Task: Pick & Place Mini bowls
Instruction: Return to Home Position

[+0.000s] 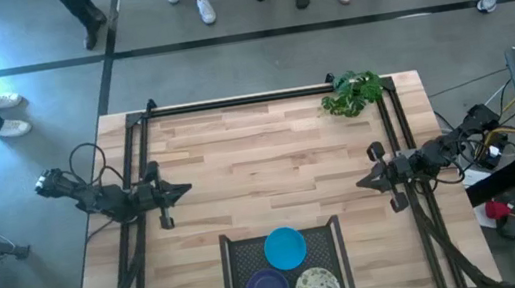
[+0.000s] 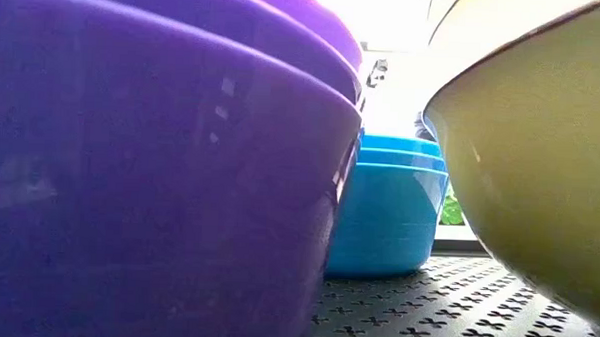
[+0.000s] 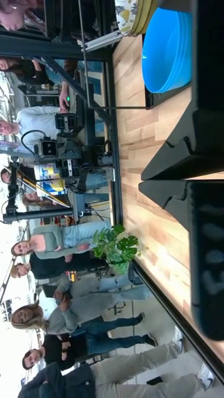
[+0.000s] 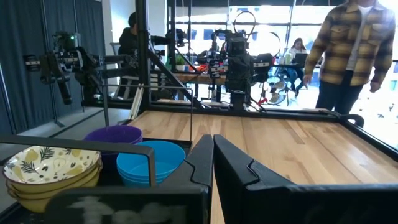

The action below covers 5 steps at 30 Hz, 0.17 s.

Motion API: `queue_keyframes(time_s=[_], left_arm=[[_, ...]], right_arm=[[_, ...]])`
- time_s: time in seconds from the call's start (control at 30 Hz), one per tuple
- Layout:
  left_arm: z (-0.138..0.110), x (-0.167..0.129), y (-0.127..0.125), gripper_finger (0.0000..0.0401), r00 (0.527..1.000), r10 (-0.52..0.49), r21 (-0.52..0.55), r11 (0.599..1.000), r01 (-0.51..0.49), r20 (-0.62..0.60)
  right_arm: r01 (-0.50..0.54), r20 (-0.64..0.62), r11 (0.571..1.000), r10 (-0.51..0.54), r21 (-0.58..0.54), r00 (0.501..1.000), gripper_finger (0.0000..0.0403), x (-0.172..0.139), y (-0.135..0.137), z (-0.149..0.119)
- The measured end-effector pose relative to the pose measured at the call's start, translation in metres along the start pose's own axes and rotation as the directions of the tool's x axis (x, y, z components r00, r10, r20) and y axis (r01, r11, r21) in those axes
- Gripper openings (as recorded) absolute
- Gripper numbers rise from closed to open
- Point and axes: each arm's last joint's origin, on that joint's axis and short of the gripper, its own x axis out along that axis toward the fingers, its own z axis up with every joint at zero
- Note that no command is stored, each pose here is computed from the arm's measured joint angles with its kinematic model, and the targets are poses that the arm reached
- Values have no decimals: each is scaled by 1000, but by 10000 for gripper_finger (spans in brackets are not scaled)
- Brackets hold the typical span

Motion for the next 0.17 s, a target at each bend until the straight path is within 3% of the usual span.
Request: queue_keyframes(time_s=[0.17], left_arm=[[0,0,0,0,1000,0,0,1000,0,0]], right_arm=[[0,0,1000,0,0,1000,8,0,0,0]])
